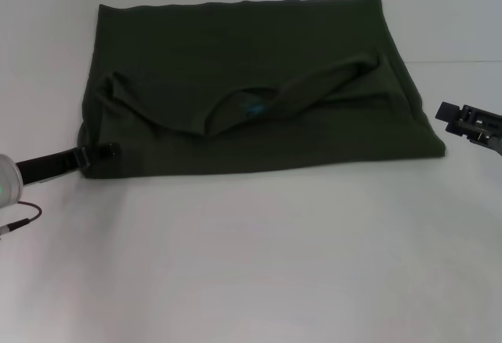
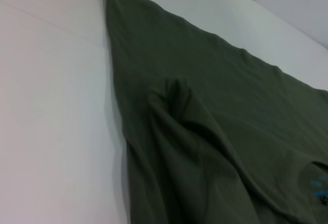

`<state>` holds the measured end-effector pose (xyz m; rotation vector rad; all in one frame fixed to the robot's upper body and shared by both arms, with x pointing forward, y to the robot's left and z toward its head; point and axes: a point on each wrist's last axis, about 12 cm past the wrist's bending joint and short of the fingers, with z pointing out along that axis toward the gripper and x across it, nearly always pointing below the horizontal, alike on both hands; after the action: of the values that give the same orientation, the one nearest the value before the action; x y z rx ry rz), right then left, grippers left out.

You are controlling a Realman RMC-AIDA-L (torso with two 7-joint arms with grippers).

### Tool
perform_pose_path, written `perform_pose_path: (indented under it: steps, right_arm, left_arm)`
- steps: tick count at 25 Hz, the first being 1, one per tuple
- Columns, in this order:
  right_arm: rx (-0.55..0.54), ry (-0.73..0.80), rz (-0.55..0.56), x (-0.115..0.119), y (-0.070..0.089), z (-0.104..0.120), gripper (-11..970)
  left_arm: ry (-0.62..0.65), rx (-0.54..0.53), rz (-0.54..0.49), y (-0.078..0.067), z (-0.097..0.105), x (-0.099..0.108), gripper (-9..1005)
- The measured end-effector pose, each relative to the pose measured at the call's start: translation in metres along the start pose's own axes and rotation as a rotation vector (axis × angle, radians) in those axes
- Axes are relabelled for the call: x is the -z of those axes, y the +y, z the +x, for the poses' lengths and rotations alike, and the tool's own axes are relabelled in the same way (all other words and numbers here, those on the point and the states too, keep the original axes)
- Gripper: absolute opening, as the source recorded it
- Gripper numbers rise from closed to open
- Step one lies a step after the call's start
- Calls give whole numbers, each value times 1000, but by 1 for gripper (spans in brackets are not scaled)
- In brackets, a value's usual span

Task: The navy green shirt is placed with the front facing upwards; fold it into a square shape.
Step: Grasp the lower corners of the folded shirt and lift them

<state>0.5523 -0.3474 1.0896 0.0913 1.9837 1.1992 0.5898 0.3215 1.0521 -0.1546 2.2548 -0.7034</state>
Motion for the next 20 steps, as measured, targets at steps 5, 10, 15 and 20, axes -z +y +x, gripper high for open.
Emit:
perform_pose_path:
  steps: [5, 10, 15, 20]
  right_arm:
    - [-1, -1, 2, 1, 0, 0, 664]
    - [-3, -3, 7, 2, -2, 1, 665]
    - [-5, -6, 8, 3, -2, 1, 665]
    - [-5, -9, 8, 3, -2, 1, 665]
  left_arm:
    - [7, -7, -3, -2, 1, -2, 689]
    - [16, -13, 2, -4, 1, -4, 690]
    - [26, -18, 11, -9, 1, -8, 688]
    - [25, 10, 3, -8, -1, -7, 682]
